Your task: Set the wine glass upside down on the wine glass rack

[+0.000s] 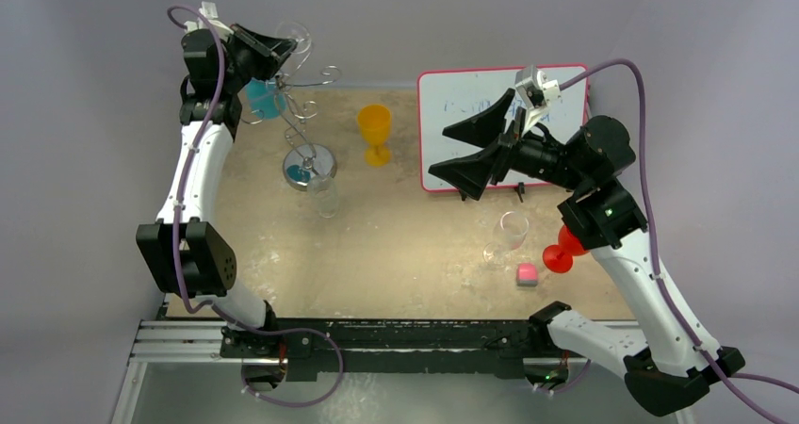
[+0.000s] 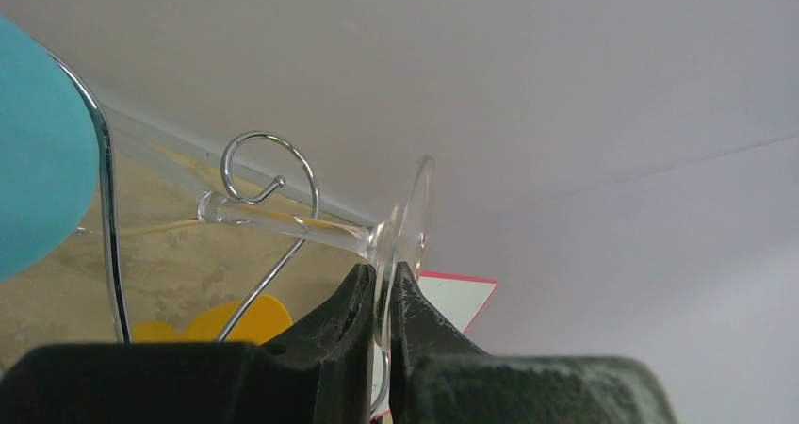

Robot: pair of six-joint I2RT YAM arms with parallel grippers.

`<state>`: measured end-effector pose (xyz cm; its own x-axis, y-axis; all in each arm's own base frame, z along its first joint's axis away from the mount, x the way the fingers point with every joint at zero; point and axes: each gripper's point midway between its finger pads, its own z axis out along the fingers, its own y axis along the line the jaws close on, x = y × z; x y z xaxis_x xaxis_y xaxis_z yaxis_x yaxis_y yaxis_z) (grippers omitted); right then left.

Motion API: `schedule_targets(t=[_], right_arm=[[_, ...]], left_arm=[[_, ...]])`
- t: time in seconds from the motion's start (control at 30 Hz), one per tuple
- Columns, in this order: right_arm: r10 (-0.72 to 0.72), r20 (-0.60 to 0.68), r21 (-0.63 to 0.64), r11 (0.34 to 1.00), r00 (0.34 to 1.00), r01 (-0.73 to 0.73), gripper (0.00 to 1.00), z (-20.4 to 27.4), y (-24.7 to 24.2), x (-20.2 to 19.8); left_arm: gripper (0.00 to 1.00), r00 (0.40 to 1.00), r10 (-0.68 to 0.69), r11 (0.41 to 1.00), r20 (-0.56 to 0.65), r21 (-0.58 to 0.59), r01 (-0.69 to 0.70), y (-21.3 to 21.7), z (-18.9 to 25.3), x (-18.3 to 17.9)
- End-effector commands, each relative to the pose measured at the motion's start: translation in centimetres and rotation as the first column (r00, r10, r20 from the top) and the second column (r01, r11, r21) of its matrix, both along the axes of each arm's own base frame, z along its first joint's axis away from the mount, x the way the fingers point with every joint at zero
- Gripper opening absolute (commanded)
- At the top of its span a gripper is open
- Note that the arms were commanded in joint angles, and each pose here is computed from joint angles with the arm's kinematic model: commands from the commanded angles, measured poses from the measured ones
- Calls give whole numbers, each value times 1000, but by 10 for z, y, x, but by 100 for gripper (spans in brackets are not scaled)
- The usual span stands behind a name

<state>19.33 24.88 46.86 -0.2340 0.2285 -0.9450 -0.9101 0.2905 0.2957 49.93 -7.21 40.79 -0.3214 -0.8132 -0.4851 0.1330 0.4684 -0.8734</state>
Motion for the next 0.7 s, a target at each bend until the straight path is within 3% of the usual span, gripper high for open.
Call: schedule_targets(t=[0.0, 0.67], right_arm=[[-16, 44, 24, 1000, 999, 15, 100, 12, -4, -2], [-15, 47, 23, 1000, 999, 14, 100, 10, -4, -2]], left_arm=[[0, 993, -25, 1000, 115, -8, 26, -4, 39, -16], [0, 983, -129, 991, 130, -12, 132, -19, 43, -13]])
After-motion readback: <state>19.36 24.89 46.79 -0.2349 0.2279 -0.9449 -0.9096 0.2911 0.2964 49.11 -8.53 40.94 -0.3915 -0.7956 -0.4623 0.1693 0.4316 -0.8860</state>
